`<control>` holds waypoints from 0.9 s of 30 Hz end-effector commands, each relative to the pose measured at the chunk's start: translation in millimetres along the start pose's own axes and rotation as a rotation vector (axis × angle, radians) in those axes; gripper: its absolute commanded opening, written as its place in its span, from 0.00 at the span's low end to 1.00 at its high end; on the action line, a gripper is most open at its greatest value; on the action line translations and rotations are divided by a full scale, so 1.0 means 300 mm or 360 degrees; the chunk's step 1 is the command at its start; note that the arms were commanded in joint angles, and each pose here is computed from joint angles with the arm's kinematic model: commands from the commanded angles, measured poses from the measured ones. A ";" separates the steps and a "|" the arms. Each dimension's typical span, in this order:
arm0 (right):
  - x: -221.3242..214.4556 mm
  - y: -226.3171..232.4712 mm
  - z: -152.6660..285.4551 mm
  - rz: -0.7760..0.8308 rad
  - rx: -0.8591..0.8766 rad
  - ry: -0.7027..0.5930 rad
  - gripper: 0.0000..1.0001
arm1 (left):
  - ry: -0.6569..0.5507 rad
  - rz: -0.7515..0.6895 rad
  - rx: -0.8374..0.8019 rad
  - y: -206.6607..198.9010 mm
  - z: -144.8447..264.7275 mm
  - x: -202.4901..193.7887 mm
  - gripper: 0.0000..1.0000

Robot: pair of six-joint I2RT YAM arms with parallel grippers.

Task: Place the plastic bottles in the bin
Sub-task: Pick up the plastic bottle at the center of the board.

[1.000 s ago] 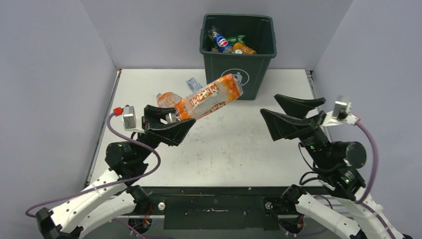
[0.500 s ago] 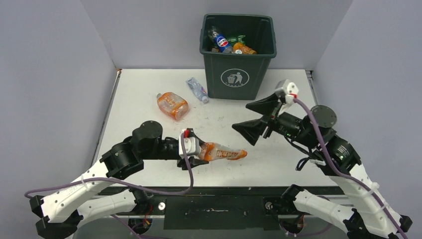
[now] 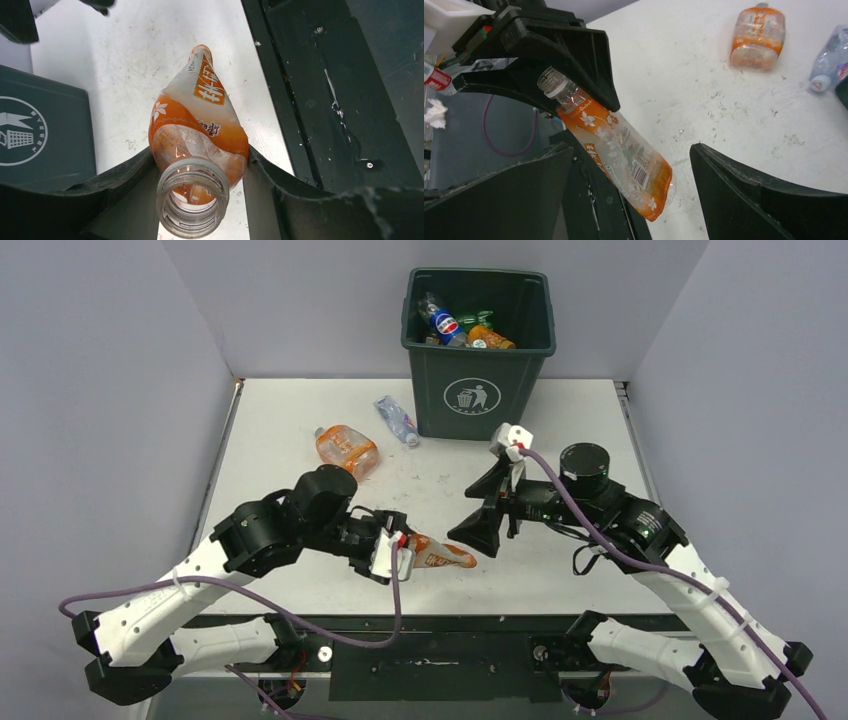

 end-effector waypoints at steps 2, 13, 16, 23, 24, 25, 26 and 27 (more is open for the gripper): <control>-0.056 0.031 -0.057 0.0052 0.0096 0.0113 0.92 | -0.0033 -0.0124 -0.0083 0.000 0.007 0.044 0.00; -0.166 0.144 -0.156 0.0183 0.0219 0.0159 0.93 | -0.0348 -0.0003 -0.0130 0.008 0.022 0.135 0.00; -0.187 0.155 -0.187 0.0213 0.0201 0.0195 0.95 | -0.0359 0.0026 -0.0144 0.014 0.018 0.132 0.00; -0.184 0.095 -0.239 0.0160 -0.0018 0.0121 0.39 | -0.0461 0.0062 -0.0119 0.015 0.016 0.155 0.13; -0.172 0.094 -0.236 0.0156 -0.0030 0.0086 0.35 | -0.0482 0.0093 -0.0087 0.020 0.018 0.159 0.42; -0.157 0.093 -0.232 0.0149 -0.0043 0.0041 0.32 | -0.0502 0.0110 -0.0047 0.026 0.021 0.160 0.60; -0.138 0.093 -0.224 0.0138 -0.0055 -0.0013 0.29 | -0.0541 0.0123 0.0004 0.035 0.024 0.166 0.91; -0.117 0.092 -0.215 0.0132 -0.0071 -0.0076 0.25 | -0.0596 0.0144 0.0072 0.047 0.029 0.172 0.98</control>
Point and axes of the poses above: each gripper's point midway between its finger pads, its own z axis back along the fingers, its own y axis along the line the jaws close on, x = y × z, the point moved 3 cm from there along z, back along the fingers, and after that the axes turned 7 degrees about z, right-handed, at the moved point
